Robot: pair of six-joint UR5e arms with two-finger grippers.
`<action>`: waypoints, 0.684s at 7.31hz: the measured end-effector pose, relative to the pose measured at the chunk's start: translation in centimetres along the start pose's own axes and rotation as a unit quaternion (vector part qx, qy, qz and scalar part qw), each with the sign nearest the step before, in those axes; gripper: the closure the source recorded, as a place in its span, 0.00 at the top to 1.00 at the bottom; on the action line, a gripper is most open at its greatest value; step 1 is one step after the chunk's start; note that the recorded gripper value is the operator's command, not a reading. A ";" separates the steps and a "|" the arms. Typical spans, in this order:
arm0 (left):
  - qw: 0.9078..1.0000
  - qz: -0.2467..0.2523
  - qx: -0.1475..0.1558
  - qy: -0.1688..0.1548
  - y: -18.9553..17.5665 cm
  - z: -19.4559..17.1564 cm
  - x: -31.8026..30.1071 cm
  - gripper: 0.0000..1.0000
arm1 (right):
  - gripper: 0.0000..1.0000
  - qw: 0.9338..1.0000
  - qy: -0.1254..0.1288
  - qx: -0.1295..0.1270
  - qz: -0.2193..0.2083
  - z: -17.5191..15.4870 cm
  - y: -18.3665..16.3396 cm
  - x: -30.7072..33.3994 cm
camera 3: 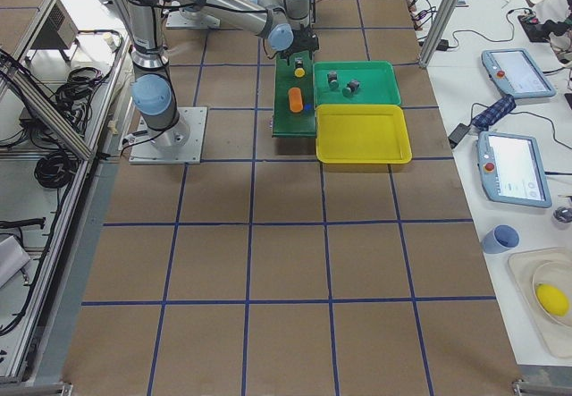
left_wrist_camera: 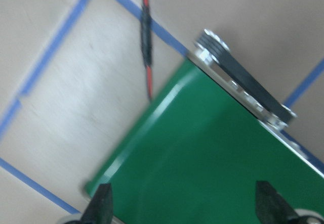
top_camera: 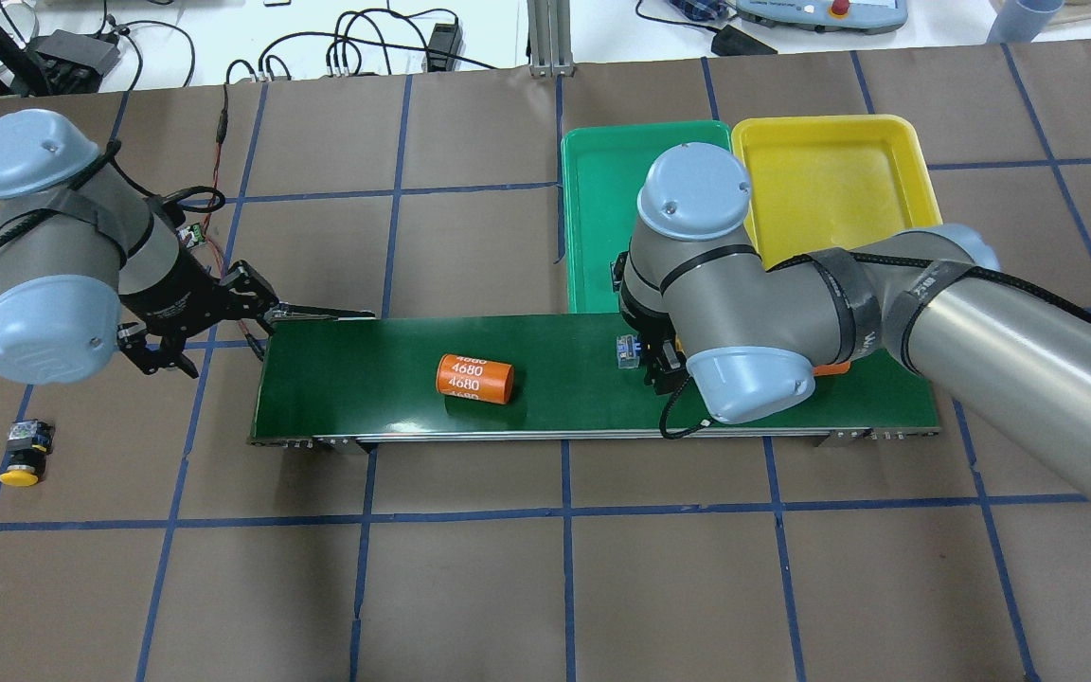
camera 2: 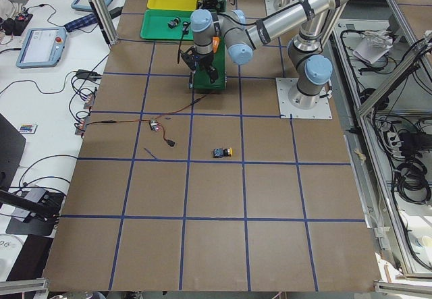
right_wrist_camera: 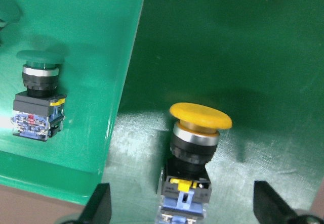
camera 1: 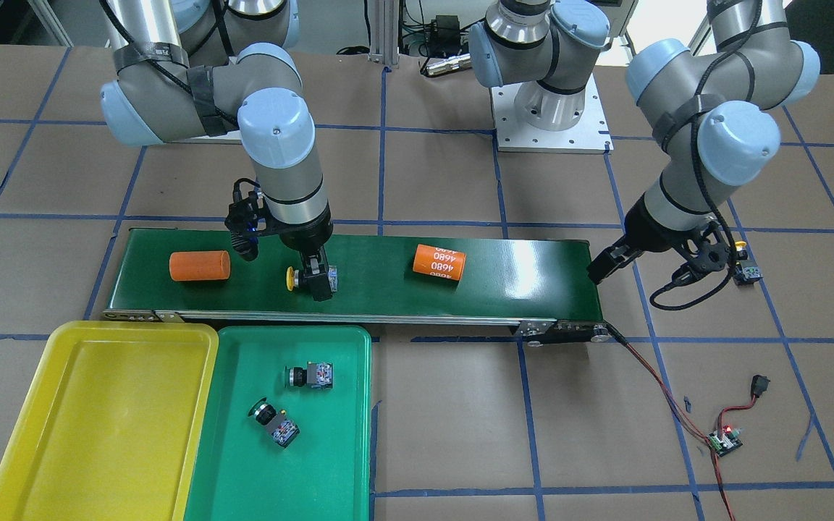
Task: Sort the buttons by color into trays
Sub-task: 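Grasp yellow-capped button with right gripper while left returns to pile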
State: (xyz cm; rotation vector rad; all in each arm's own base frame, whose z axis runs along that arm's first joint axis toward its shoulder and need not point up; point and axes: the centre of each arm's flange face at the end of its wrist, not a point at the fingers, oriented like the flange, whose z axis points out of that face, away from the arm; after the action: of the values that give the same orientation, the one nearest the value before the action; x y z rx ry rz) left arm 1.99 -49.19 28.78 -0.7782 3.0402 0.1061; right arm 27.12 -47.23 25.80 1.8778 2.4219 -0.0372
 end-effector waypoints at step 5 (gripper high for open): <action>0.979 0.203 -0.001 0.011 -6.1 2.5 -18.6 1.00 | 0.00 1.000 0.022 0.008 0.003 1.8 -1.4 0.6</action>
State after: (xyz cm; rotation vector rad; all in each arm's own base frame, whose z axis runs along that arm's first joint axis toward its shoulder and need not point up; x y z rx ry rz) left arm 21.16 -45.41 26.27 -0.1466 3.1707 0.1000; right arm 25.68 -47.16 23.95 1.9133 2.4512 -0.0148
